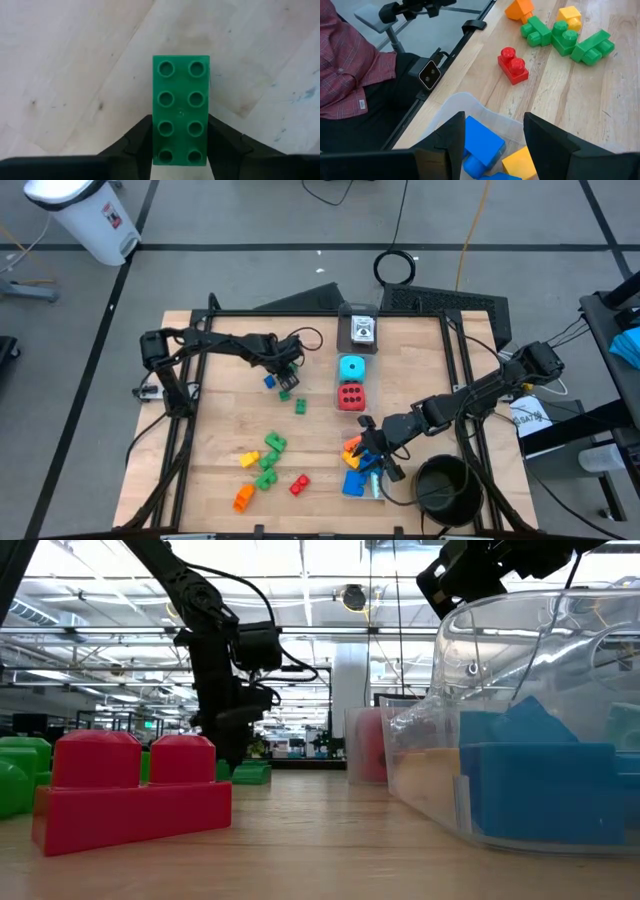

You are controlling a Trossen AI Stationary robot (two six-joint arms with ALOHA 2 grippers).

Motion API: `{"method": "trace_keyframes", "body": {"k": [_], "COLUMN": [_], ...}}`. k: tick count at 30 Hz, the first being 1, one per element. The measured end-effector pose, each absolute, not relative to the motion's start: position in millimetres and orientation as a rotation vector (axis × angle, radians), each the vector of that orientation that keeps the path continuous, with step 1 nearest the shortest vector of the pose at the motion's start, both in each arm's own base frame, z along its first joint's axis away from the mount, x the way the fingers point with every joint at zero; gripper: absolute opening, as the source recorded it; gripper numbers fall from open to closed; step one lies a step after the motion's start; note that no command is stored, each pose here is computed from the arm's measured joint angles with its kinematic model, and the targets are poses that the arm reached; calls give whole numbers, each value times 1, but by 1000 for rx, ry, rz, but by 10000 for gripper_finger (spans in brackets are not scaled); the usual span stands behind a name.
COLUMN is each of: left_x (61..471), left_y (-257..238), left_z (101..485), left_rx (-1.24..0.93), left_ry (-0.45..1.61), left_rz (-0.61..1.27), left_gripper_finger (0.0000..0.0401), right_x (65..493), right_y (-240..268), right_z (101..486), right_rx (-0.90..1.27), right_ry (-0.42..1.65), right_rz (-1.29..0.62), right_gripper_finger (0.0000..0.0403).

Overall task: Pick & Place Toys
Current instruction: Put the green 8 stud game piece into the bottom transparent bin

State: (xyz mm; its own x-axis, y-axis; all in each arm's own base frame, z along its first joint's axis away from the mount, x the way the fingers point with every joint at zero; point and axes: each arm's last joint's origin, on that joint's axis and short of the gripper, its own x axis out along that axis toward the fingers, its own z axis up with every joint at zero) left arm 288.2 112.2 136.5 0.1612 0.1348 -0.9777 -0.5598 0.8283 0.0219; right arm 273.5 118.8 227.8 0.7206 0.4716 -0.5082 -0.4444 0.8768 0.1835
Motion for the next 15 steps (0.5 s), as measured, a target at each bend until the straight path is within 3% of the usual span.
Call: {"method": "trace_keyframes", "body": {"k": [5,15], "left_x": [286,292], "left_y": [95,28], "left_z": [155,229], "left_rx": [-304,-149], "left_ry": [1295,816], "left_rz": [517,288], "left_gripper_finger": [143,143], "right_x": [274,273], "right_y": [119,117], "right_z": [228,226], "right_rx": [49,72], "right_ry": [575,600], "right_rz": [506,488], "right_gripper_finger": [171,171]}}
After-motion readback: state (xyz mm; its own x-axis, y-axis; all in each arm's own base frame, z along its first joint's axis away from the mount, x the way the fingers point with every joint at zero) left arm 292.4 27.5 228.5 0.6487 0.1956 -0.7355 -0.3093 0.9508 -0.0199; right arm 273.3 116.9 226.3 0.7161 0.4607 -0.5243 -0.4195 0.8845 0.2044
